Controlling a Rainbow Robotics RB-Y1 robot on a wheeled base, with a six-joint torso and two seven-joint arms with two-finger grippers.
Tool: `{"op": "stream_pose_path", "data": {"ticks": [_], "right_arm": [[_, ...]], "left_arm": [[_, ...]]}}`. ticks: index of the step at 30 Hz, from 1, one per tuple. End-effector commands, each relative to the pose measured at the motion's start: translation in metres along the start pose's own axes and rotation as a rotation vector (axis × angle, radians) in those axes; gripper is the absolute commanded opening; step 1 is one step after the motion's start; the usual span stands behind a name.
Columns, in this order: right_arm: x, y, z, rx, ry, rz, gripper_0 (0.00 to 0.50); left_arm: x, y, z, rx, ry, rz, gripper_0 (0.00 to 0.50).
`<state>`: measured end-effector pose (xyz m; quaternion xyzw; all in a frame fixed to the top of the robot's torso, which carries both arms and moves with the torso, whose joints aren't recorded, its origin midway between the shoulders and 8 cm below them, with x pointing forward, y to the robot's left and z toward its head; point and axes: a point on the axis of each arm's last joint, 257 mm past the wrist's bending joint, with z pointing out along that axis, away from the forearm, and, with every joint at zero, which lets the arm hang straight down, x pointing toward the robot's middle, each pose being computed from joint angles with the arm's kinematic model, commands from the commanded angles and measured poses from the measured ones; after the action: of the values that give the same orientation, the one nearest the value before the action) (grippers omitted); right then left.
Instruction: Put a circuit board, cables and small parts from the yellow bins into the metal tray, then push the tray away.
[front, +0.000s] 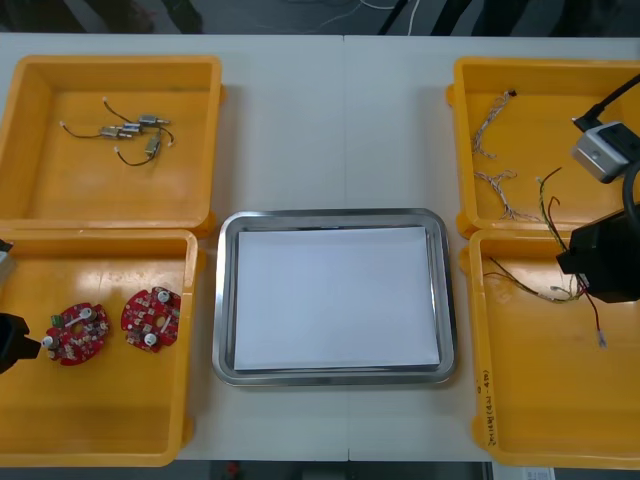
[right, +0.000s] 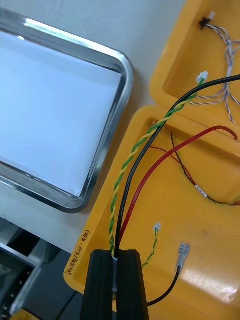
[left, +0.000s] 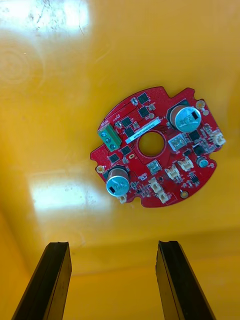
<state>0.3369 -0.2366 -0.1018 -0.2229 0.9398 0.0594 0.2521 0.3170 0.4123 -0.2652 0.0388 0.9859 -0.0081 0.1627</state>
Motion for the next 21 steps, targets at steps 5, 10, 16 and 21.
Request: {"op": "stream_pose_path", "data": {"ticks": [5, 10, 16, 21], "right_arm": [[-0.007, 0.017, 0.009, 0.074, 0.066, -0.252, 0.000], [-0.006, 0.022, 0.019, 0.097, 0.093, -0.309, 0.000], [-0.009, 0.028, 0.026, 0.122, 0.110, -0.382, 0.000], [-0.010, 0.039, 0.032, 0.113, 0.124, -0.443, 0.000]], "left_arm": [[-0.045, 0.007, -0.052, -0.048, -0.040, -0.111, 0.500], [-0.055, 0.004, -0.062, -0.052, -0.043, -0.168, 0.500], [-0.068, 0.002, -0.070, -0.051, -0.072, -0.253, 0.500], [-0.077, 0.009, -0.072, -0.074, -0.105, -0.293, 0.500]]}}
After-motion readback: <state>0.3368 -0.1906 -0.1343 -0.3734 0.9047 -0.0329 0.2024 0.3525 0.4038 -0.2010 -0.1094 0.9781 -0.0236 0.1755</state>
